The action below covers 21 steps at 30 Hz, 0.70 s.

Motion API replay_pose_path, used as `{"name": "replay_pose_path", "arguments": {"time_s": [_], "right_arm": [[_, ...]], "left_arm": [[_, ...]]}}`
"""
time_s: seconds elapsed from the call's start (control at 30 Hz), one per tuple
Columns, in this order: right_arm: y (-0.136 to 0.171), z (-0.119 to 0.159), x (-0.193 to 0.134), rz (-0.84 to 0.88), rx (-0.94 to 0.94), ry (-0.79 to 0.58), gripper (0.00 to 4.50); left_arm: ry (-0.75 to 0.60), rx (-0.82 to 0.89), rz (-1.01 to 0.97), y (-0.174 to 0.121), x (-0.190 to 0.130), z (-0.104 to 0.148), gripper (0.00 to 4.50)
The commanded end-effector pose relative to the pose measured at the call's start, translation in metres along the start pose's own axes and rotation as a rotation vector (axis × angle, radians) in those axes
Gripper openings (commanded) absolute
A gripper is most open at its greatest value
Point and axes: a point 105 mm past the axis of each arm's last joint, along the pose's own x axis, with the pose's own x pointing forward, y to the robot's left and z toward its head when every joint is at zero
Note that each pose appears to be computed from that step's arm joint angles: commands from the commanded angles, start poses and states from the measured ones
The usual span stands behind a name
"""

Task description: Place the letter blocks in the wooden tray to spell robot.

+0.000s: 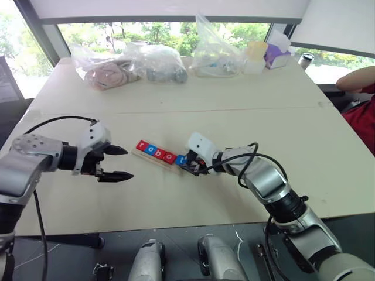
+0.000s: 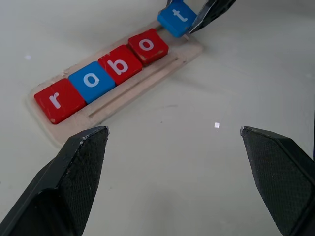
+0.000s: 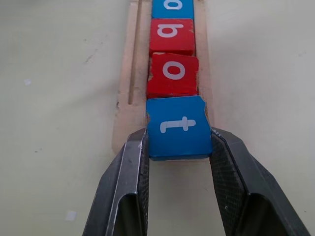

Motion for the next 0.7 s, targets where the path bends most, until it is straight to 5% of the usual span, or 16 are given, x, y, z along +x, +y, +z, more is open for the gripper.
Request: {"name": "replay_pose_path", "arguments": {"time_s": [0.03,0.7], "right_arm": [[-0.002,0.012,0.001,-0.009,-0.02,-0.028,1.13],[0.005,0.013,0.015,-0.002,0.017,-0.029,1.13]], "left_arm": [[-0.032,0.034,0.019,0.0,-0.004,0.011,4.5],[-0.042,0.029,0.016,-0.001,0.0,0.012,4.5]]}}
